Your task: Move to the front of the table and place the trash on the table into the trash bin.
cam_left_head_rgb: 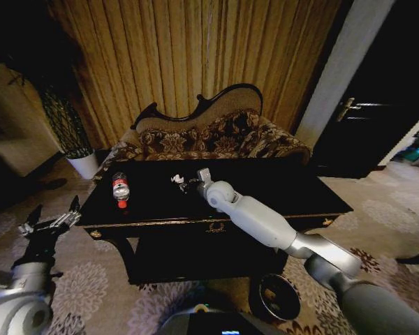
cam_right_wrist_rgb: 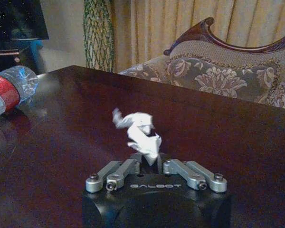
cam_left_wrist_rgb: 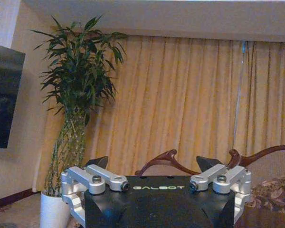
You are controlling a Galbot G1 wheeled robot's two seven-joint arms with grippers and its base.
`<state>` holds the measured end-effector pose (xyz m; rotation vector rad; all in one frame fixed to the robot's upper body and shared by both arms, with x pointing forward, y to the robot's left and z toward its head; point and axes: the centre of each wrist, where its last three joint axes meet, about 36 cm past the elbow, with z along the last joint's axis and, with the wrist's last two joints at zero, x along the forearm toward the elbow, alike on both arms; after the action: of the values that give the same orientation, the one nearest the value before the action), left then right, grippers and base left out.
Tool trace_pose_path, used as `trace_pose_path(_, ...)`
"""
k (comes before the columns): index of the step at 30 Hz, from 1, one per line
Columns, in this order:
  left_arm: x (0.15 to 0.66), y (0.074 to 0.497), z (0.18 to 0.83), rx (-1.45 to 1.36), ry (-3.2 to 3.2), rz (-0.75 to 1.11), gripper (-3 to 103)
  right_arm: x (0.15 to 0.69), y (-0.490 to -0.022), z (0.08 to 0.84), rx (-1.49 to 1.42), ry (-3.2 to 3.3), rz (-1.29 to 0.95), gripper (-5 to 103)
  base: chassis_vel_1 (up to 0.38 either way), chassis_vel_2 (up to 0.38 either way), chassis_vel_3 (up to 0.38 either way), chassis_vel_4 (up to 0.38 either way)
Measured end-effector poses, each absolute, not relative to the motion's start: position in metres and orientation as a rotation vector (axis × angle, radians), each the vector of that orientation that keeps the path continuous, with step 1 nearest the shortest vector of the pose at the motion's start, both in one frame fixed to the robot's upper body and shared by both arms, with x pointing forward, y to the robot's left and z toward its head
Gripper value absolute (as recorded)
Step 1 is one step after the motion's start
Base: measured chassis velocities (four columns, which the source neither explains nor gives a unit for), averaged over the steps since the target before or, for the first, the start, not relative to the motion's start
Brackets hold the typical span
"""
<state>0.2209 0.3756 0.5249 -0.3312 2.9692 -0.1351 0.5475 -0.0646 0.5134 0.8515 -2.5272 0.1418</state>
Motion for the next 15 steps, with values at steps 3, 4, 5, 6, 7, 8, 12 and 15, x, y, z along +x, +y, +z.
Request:
trace_pose_path(3,0.2211,0.3753,0.5243,-0.33,2.97,-0.138,100,0.548,-0.066,0.5135,0.849,-2.528,0.143,8,0.0,0.0,0.0,0.0)
trace_pose_path(4,0.2211,0.3753,0.5243,-0.33,2.97,-0.138,100,0.548,-0.066,0.5135,0.849,-2.528,0.143,8,0.0,0.0,0.0,0.0)
trace_pose_path(5,0.2212,0.3752,0.5242,-0.329,2.97,-0.139,100,0.548,-0.0673,0.5134,0.846,-2.528,0.145,3,0.0,0.0,0.0,0.0)
trace_pose_path(6,0.2212,0.3753,0.5242,-0.329,2.97,-0.138,100,0.5478,-0.0685,0.5134,0.844,-2.529,0.147,2,0.0,0.0,0.0,0.0)
trace_pose_path(7,0.2212,0.3753,0.5242,-0.329,2.97,-0.138,100,0.5478,-0.0685,0.5134,0.844,-2.529,0.147,2,0.0,0.0,0.0,0.0)
trace_pose_path(8,0.2213,0.3755,0.5244,-0.328,2.97,-0.136,100,0.5474,-0.0697,0.5136,0.844,-2.529,0.149,0,0.0,0.0,0.0,0.0)
trace_pose_path(12,0.2212,0.3761,0.5248,-0.328,2.969,-0.131,100,0.5473,-0.0724,0.5156,0.841,-2.533,0.144,0,0.0,0.0,0.0,0.0)
trace_pose_path(15,0.2211,0.3761,0.5249,-0.327,2.969,-0.13,100,0.5475,-0.0741,0.5179,0.839,-2.539,0.137,0,0.0,0.0,0.0,0.0)
